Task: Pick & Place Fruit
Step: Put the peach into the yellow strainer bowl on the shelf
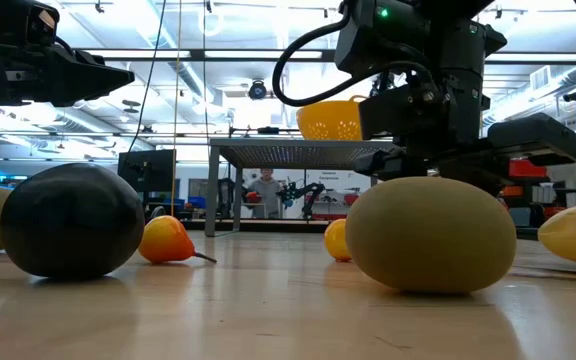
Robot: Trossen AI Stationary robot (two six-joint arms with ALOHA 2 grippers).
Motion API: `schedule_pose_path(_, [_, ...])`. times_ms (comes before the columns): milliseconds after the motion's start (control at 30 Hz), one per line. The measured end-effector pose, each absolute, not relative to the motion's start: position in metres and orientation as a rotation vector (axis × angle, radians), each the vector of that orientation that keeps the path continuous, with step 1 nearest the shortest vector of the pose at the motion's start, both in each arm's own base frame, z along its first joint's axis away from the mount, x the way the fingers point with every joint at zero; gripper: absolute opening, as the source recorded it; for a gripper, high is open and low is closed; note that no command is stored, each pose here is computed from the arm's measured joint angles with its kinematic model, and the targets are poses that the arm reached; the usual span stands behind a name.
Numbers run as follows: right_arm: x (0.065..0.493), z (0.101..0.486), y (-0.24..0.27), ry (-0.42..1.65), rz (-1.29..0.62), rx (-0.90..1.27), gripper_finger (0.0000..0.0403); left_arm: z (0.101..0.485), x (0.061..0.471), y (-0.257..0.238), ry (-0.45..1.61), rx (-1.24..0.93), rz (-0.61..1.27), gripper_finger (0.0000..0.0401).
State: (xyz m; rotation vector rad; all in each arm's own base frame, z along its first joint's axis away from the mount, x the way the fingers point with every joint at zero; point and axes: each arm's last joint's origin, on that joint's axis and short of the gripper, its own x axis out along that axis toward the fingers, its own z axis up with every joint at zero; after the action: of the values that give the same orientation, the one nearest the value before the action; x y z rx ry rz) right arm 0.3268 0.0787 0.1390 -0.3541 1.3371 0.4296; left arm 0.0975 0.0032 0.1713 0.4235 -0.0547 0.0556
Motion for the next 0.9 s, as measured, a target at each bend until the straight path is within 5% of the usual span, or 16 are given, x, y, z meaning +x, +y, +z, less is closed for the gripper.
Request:
schedule_pose_path(467, [0.326, 0.142, 0.078, 1.335, 0.429, -0.354, 0.0145, 0.171, 0.097, 0.003, -0.055, 0.423, 0.056, 0.0064])
schedule_pose_path(900, [0.319, 0.199, 0.070, 1.164, 0.334, -0.379, 0.0145, 0.171, 0.097, 0.003, -0.055, 0.423, 0.056, 0.0064])
